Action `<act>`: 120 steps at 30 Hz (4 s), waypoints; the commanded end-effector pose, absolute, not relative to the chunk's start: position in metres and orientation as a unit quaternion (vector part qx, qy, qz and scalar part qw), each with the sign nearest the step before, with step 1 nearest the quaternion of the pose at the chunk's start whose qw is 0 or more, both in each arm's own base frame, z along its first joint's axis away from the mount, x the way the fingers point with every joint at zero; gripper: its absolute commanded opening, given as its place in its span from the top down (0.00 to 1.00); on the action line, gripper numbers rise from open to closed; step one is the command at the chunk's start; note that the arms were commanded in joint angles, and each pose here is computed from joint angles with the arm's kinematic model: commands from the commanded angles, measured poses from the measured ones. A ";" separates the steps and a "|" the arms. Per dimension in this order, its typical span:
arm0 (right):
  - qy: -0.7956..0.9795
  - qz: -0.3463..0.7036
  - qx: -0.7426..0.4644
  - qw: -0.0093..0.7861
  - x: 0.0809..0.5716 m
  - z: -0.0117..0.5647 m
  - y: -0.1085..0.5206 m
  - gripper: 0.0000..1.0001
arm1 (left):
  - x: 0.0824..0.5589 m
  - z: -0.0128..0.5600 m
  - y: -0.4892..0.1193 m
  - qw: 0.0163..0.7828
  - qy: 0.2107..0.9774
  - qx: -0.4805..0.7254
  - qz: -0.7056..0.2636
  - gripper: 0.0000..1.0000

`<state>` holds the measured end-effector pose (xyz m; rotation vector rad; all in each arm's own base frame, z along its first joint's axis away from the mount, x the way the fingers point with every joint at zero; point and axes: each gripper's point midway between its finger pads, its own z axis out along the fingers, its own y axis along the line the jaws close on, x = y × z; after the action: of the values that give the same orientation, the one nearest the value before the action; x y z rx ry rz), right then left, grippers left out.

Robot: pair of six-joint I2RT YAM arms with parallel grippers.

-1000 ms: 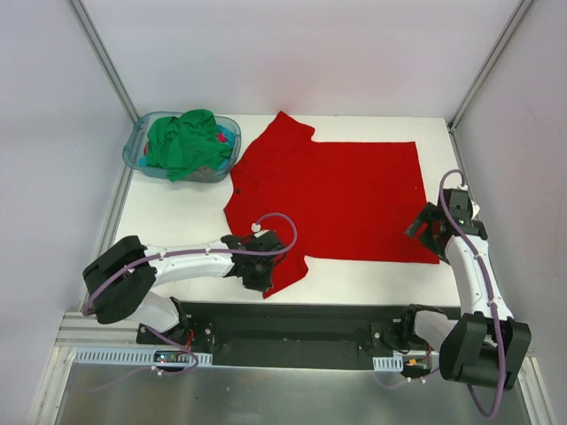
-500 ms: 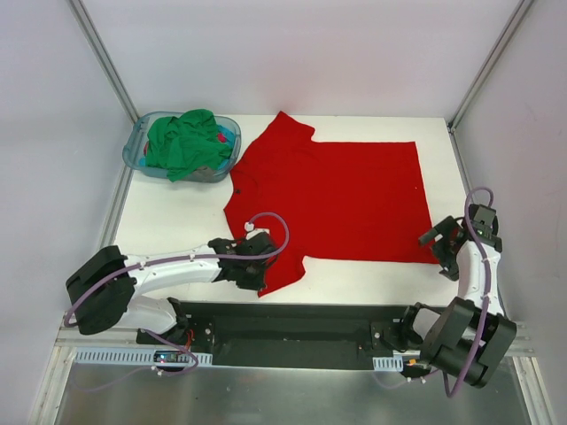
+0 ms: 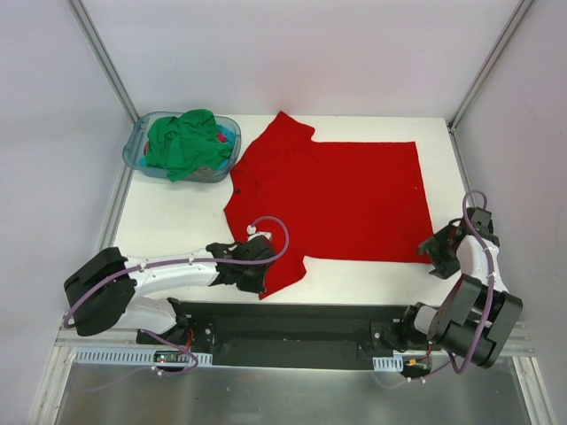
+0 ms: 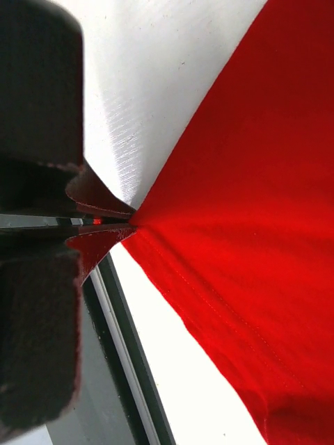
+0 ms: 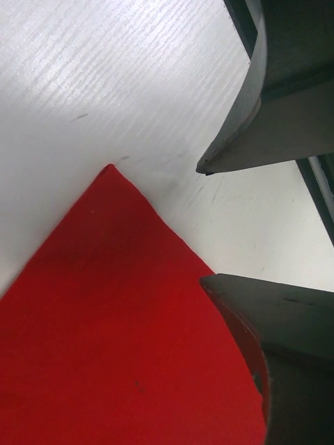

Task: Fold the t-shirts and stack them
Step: Grap the side of the flattened tshirt closest away from the robot with both arms, then fold the flattened tshirt in 1/3 of the way

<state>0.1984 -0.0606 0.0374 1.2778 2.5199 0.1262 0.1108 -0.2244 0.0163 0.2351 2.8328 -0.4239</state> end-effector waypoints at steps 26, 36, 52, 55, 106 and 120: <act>0.864 0.071 0.474 0.153 0.229 0.007 -0.067 0.67 | 0.103 0.021 -0.225 0.137 0.969 0.109 -0.174 1.00; 0.865 0.081 0.470 0.157 0.241 0.007 -0.068 0.68 | 0.099 0.021 -0.227 0.122 0.970 0.107 -0.178 1.00; 0.869 0.076 0.464 0.155 0.238 0.014 -0.066 0.99 | 0.099 0.032 -0.219 0.143 0.966 0.108 -0.189 1.00; 0.870 0.071 0.462 0.156 0.229 0.023 -0.064 0.99 | 0.092 0.041 -0.216 0.145 0.961 0.100 -0.213 1.00; 0.882 0.197 0.392 0.172 0.281 0.101 -0.038 0.99 | 0.264 0.167 -0.232 0.256 0.899 -0.024 -0.354 1.00; 0.883 0.205 0.385 0.171 0.326 0.102 -0.046 0.99 | 0.318 0.166 -0.224 0.266 0.902 -0.018 -0.339 1.00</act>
<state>0.3049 -0.0429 0.0903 1.1148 2.5498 0.5628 0.2982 -0.2186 0.1488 -0.1329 2.5000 -0.8937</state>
